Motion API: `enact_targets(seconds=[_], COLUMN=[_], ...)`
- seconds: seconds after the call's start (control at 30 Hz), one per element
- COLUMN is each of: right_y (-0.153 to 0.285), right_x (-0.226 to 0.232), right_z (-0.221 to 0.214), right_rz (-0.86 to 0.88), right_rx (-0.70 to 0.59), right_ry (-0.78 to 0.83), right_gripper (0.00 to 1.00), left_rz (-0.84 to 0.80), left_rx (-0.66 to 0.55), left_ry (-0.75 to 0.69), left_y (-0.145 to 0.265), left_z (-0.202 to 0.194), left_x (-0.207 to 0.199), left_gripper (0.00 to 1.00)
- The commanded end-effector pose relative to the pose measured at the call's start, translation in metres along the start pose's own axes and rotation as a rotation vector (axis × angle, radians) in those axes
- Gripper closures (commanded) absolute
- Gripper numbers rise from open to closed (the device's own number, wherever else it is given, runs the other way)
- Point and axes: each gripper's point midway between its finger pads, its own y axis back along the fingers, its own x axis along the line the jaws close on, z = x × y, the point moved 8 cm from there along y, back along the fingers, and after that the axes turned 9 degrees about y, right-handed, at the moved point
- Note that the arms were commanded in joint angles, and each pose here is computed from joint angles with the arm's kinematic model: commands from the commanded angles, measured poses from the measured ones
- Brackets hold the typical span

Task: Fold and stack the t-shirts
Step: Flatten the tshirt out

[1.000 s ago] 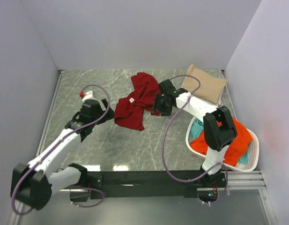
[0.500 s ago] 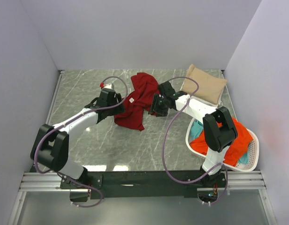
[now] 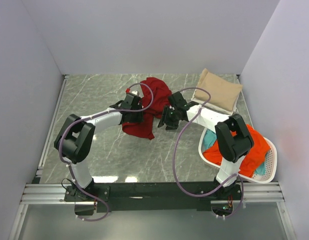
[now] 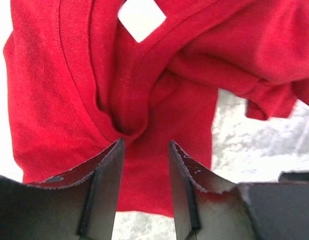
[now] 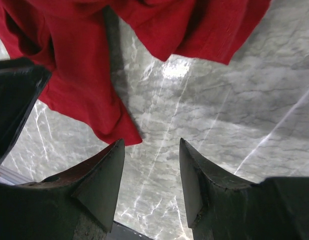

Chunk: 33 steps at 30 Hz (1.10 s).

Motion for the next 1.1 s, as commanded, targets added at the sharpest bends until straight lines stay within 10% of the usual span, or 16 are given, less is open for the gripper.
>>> enact_targets(seconds=[0.0, 0.57, 1.07], right_y=[0.013, 0.009, -0.020], right_x=[0.012, 0.023, 0.044], right_z=[0.000, -0.009, -0.026], right_rz=[0.058, 0.086, 0.104], right_rx=[-0.040, -0.012, 0.079], right_ry=[0.008, 0.039, 0.101], right_gripper=[0.45, 0.44, 0.45], left_rz=[0.039, 0.127, 0.071], left_rx=[-0.042, -0.049, -0.062], left_ry=[-0.021, -0.051, 0.015], left_y=[-0.002, -0.026, -0.014], left_z=[0.011, 0.007, 0.015], left_x=[-0.002, 0.004, -0.005], left_gripper=[0.55, 0.53, 0.96])
